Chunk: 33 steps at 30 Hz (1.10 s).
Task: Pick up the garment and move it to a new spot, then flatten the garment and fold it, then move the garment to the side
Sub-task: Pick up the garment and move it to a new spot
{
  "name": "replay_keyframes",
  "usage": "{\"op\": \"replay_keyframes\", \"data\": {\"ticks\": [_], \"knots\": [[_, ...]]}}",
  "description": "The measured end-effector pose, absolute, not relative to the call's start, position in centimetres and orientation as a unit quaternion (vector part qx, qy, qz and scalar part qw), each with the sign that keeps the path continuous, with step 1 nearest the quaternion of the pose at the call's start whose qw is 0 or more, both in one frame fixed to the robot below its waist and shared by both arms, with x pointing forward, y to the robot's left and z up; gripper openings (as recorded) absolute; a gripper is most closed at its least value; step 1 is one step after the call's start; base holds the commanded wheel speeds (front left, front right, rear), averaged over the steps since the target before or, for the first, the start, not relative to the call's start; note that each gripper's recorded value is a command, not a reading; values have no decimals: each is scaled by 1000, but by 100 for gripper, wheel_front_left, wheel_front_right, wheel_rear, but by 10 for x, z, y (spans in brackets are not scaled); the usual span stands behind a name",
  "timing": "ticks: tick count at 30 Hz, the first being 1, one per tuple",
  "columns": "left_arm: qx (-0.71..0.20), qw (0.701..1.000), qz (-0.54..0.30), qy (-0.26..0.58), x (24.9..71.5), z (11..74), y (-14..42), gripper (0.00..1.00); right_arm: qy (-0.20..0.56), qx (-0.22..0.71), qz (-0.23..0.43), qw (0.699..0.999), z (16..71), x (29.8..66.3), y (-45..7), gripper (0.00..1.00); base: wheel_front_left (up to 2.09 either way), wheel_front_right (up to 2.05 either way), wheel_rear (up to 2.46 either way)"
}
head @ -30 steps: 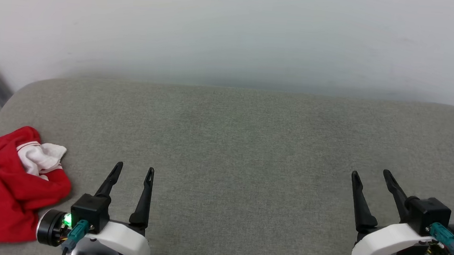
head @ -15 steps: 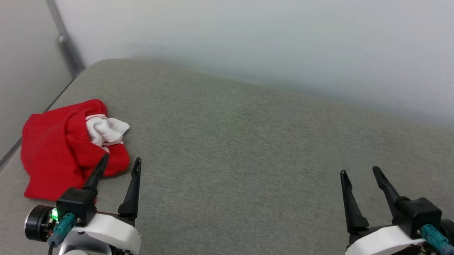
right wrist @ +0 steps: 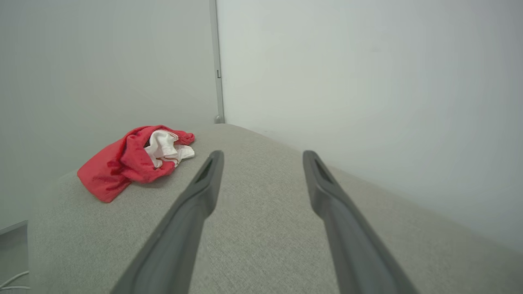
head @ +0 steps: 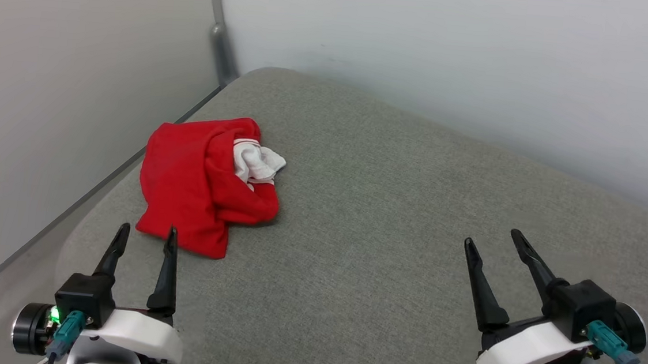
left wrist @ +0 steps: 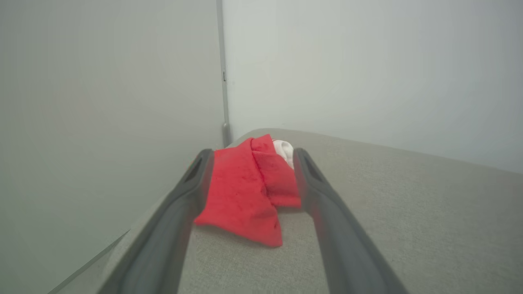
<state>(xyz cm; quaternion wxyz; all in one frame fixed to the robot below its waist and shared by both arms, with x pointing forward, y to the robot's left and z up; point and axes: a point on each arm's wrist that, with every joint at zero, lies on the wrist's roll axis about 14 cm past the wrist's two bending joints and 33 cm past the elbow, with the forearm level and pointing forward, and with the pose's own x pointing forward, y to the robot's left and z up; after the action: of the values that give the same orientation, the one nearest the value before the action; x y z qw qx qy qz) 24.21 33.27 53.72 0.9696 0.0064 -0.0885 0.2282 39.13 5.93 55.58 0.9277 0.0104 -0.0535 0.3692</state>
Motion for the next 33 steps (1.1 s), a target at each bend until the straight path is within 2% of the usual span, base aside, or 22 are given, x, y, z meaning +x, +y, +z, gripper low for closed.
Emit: {"op": "replay_keyframes", "data": {"ticks": [9,15,20,25,28,33], "knots": [[9,967,242,-84,240,538,343,100,-50,20,388,920,554,394,75,100,0,0,0],[11,968,237,-84,259,543,353,100,-53,33,387,920,556,399,74,100,0,0,0],[14,970,231,-71,293,545,368,100,-57,38,376,924,557,412,64,100,0,0,0],[5,975,223,1,339,532,387,100,-50,40,353,934,547,433,44,100,0,0,0],[3,973,217,74,362,512,399,100,-43,44,334,941,538,446,30,100,0,0,0],[-13,953,214,215,385,464,414,100,-27,51,301,952,519,465,6,100,0,0,0]]}}
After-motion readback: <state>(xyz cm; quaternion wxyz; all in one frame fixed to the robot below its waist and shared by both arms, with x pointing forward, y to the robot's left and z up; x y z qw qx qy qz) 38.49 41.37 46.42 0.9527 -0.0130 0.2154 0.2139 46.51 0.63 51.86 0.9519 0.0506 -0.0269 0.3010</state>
